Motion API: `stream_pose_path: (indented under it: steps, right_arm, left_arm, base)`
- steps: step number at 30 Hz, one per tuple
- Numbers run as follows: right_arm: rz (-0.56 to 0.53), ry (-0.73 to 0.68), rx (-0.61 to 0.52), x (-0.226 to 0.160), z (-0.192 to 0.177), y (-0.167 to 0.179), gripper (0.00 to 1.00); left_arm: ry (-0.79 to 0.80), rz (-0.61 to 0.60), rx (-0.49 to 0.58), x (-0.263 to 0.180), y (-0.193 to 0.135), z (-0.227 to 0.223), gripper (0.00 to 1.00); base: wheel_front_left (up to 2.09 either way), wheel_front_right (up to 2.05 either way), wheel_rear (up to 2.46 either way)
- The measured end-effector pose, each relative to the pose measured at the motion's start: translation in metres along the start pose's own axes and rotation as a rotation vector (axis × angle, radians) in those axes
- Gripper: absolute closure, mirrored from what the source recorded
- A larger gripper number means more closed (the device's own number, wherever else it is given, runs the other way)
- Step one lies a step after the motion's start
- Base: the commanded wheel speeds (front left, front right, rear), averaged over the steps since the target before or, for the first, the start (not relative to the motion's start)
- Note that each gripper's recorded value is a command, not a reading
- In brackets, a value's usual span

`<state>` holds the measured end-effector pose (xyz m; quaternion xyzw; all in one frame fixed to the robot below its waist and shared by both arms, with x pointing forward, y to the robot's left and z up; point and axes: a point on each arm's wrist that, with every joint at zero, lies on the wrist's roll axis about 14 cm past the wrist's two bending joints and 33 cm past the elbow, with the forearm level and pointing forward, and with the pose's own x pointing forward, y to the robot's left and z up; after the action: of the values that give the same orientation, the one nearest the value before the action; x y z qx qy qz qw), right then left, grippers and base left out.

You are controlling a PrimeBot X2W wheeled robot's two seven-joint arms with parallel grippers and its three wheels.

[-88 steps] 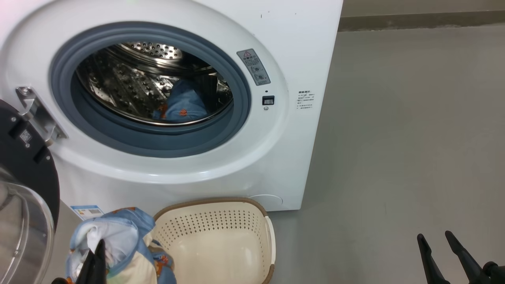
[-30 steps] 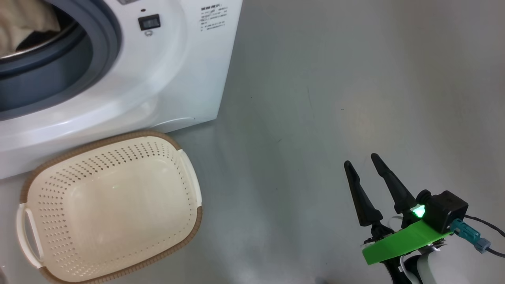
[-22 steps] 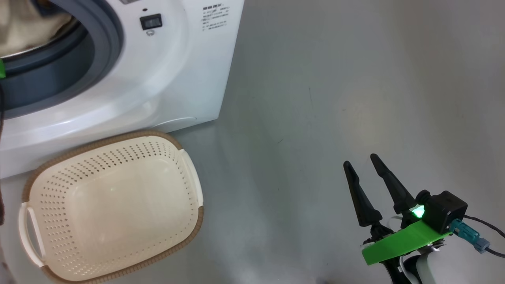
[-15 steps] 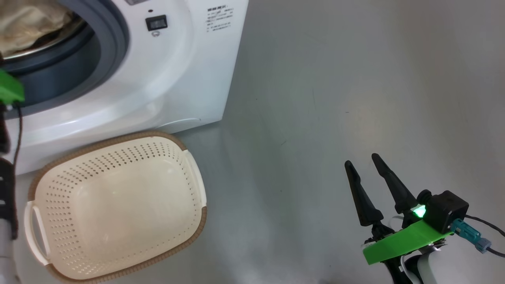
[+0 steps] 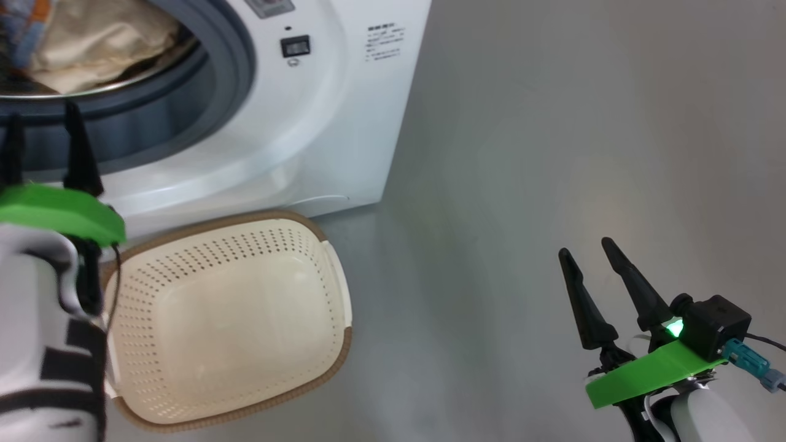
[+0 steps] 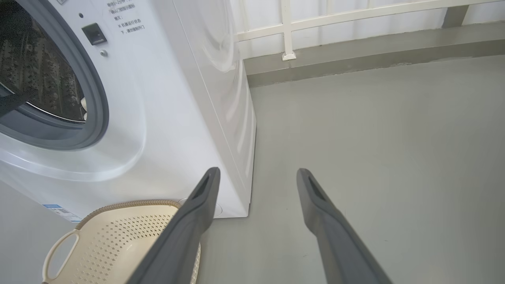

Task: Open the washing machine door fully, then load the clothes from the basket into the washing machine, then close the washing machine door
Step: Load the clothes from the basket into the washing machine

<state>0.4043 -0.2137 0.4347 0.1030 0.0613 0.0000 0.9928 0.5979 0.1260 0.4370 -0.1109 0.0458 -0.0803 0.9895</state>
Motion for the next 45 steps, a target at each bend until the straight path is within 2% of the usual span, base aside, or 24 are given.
stream_pose_path:
  steps: [9,25,35,45]
  right_arm:
    - [0.027,-0.009,-0.022,-0.010,0.007,0.001,0.00]
    - [0.079,-0.042,-0.044,-0.042,0.022,0.010,0.00]
    - [0.079,-0.059,-0.042,-0.068,0.026,0.010,0.00]
    - [0.067,-0.075,-0.042,-0.083,0.029,0.005,0.00]
  left_arm:
    - [0.022,0.065,-0.028,-0.068,0.013,-0.009,0.00]
    - [0.029,0.123,0.041,-0.176,0.029,-0.005,0.00]
    - [0.015,0.146,0.055,-0.228,0.031,-0.003,0.00]
    - [-0.019,0.176,0.058,-0.260,0.036,0.004,0.00]
  base:
    - [0.00,0.00,0.00]
    - [0.00,0.00,0.00]
    - [0.00,0.00,0.00]
    - [0.00,0.00,0.00]
